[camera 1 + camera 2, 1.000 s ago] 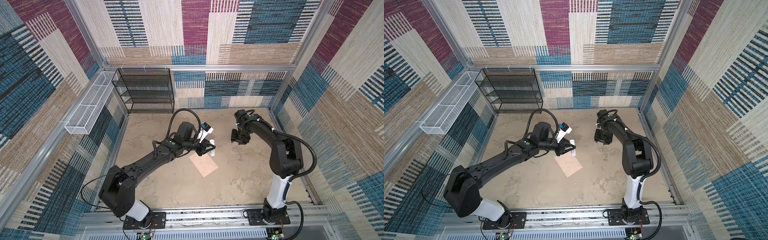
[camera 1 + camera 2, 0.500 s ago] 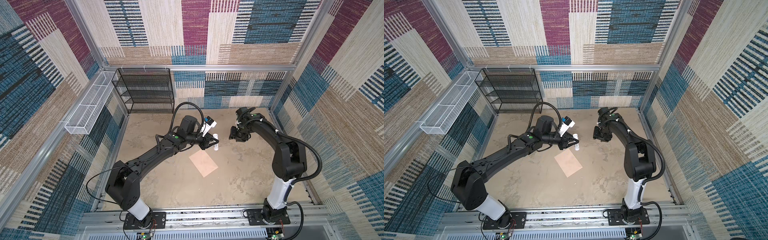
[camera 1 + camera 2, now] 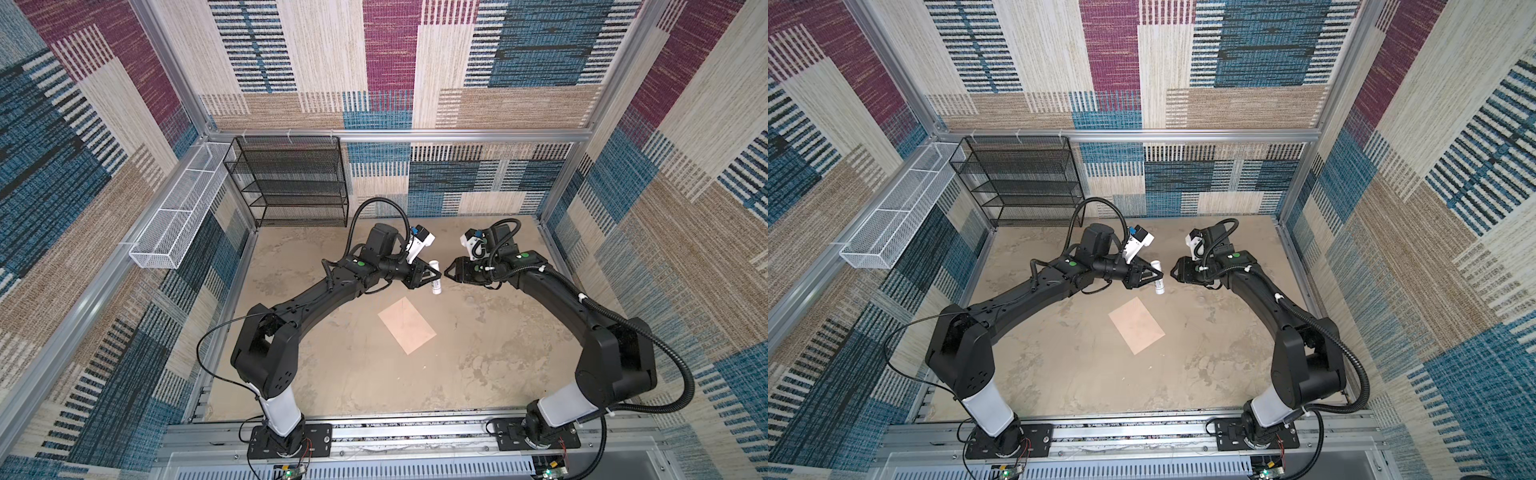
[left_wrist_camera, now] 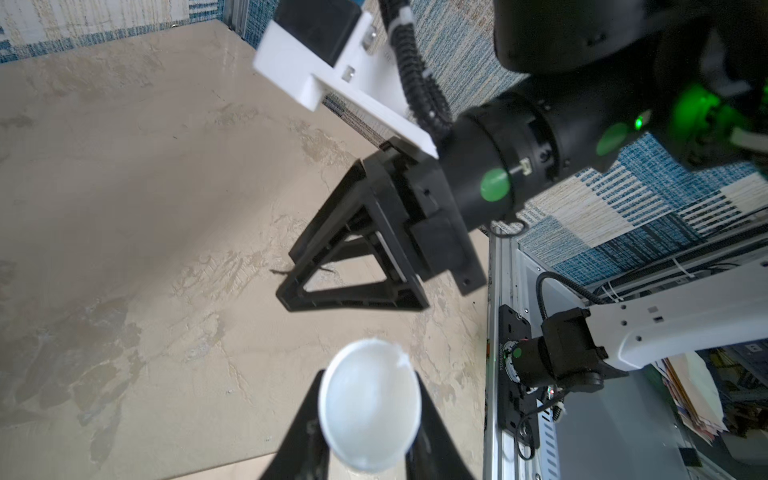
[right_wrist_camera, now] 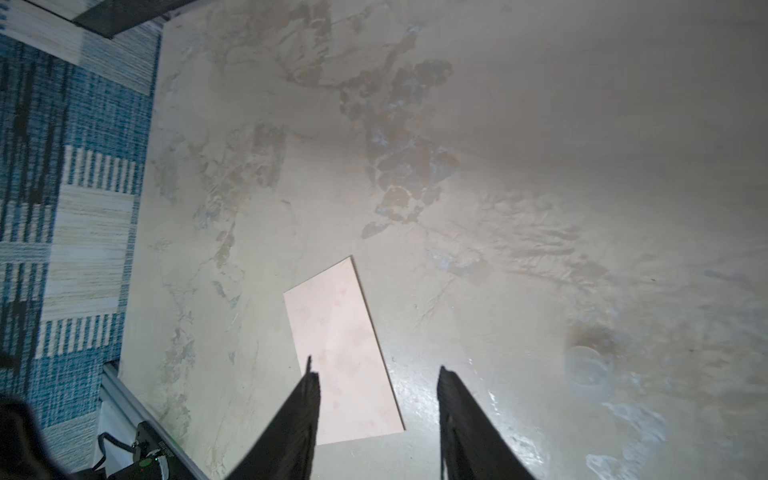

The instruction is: Place the letter into the envelope and seal it

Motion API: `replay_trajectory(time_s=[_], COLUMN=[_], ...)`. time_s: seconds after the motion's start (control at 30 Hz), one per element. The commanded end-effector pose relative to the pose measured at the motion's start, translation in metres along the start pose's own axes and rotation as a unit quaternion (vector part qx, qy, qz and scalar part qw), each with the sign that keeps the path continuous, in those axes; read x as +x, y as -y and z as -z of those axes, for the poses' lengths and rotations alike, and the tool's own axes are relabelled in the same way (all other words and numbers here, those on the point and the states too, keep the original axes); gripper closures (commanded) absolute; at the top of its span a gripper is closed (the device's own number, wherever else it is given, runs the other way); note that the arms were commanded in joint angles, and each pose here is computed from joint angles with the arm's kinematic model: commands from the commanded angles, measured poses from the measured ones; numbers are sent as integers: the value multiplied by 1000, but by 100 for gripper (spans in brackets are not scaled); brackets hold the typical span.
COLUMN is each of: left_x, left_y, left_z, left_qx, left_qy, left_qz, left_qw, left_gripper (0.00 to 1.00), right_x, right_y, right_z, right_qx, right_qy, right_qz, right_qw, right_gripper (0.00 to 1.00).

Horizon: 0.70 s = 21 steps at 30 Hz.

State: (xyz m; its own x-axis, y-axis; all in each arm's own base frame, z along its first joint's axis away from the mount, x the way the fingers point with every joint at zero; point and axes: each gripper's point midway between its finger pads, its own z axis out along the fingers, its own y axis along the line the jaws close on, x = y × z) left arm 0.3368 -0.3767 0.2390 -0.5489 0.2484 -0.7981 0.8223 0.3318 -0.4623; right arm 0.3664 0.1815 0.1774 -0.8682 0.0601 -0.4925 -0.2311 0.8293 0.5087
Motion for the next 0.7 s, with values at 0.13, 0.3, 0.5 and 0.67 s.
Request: replay_trajectory(time_s=[0.13, 0.3, 0.5, 0.67], left_x=[0, 14, 22, 20], left_y=[5, 11, 35, 59], left_z=[8, 18, 21, 16], left_qx=[-2, -26, -15, -10], left_qy=[25, -1, -14, -18], left_qz=[36, 73, 87, 85], left_qw=[999, 997, 996, 996], left_gripper=[100, 99, 98, 97], right_x=[26, 80, 106, 113], right_y=[-18, -41, -60, -69], right_z=[34, 55, 83, 85], right_qx=[-30, -87, -147, -176], right_qy=[102, 160, 224, 227], right_qz=[69, 152, 189, 196], right_qw=[992, 972, 945, 937], right_gripper=[49, 48, 45, 40])
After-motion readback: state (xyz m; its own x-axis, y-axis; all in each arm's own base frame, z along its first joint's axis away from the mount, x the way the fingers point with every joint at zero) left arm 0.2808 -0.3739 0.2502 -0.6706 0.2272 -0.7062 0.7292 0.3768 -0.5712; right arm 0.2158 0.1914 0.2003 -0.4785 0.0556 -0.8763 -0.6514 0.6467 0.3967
